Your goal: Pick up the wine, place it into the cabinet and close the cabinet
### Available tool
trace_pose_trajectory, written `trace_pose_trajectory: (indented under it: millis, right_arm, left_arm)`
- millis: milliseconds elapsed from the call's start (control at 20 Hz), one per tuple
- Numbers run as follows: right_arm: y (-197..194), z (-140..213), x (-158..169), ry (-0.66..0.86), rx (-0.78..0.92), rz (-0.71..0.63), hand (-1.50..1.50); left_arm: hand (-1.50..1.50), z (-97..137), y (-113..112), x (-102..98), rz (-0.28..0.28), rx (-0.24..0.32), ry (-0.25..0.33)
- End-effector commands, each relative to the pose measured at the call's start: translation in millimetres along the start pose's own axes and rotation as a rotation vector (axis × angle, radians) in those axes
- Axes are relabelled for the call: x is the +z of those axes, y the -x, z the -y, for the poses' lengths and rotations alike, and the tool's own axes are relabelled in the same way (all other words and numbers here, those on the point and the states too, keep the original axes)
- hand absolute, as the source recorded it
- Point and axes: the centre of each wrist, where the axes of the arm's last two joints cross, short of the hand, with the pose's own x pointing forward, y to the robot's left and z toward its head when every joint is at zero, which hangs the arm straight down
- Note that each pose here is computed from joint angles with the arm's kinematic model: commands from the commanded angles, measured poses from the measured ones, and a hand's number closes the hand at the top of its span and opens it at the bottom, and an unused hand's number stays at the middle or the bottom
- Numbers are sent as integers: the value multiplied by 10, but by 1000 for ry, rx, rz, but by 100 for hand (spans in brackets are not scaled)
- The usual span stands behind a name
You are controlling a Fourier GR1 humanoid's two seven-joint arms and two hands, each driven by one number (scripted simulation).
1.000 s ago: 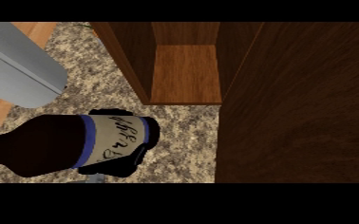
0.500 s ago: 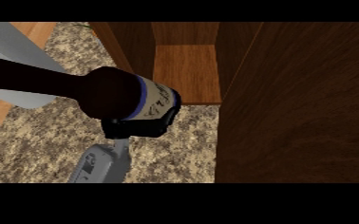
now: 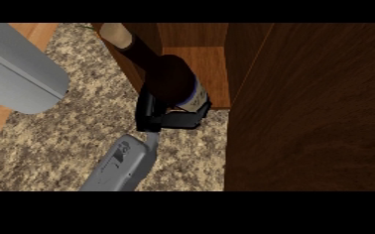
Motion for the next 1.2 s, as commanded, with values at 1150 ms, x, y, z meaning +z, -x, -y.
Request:
trace_pose_trajectory:
  millis: [1150]
  right_arm:
    - [-77, -41, 27, 7, -15, 2, -150]
  left_arm:
    - [150, -280, 757, -113, -107, 116, -117]
